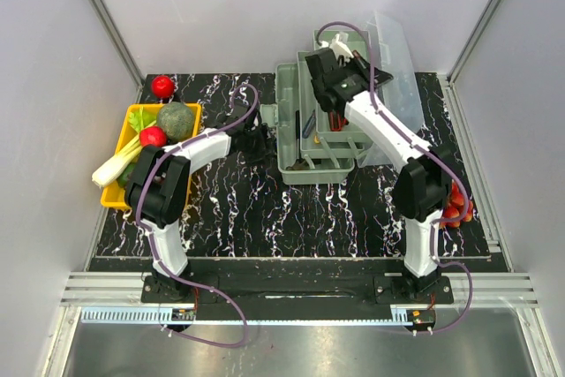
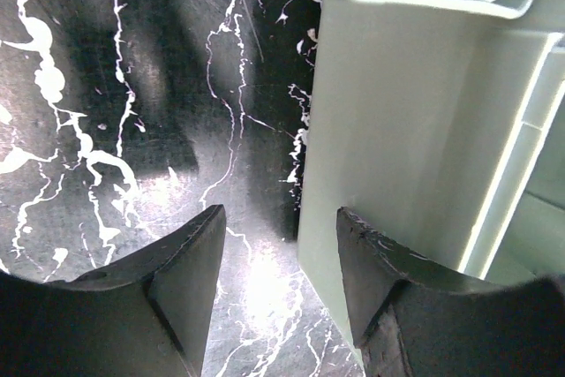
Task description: Pack the tool kit
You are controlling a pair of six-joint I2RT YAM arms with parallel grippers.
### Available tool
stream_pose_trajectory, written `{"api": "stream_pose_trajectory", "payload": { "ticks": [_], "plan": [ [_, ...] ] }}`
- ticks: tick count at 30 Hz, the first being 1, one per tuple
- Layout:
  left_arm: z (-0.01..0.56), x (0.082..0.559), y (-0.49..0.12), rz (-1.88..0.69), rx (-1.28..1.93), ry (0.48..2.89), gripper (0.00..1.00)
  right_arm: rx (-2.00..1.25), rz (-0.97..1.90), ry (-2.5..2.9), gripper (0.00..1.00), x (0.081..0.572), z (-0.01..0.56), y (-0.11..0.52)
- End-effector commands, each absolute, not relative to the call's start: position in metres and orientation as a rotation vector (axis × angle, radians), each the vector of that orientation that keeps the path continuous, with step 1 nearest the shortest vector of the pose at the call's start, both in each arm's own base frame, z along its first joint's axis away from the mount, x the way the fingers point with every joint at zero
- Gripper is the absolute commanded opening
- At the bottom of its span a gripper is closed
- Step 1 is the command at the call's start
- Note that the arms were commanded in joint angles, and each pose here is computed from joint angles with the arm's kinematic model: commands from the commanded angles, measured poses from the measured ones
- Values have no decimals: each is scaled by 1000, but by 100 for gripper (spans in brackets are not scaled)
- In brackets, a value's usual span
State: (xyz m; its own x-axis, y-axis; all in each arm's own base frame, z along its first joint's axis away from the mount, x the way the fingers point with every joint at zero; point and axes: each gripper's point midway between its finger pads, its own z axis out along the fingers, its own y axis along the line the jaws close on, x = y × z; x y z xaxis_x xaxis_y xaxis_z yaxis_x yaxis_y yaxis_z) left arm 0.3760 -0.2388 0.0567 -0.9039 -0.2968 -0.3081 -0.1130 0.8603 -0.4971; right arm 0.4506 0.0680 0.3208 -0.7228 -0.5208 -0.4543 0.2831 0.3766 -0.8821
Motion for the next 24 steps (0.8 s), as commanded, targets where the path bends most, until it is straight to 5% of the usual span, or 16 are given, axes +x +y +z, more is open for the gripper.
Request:
{"api": "stream_pose_trajectory", "payload": {
  "ticks": [1, 24],
  "plan": [
    [90, 395, -265, -874, -299, 2554, 57, 82, -1317, 1710, 0, 463, 350, 96],
    [80, 393, -265, -888, -304, 2574, 57, 27, -1331, 1850, 4, 439, 324, 137]
  ]
}}
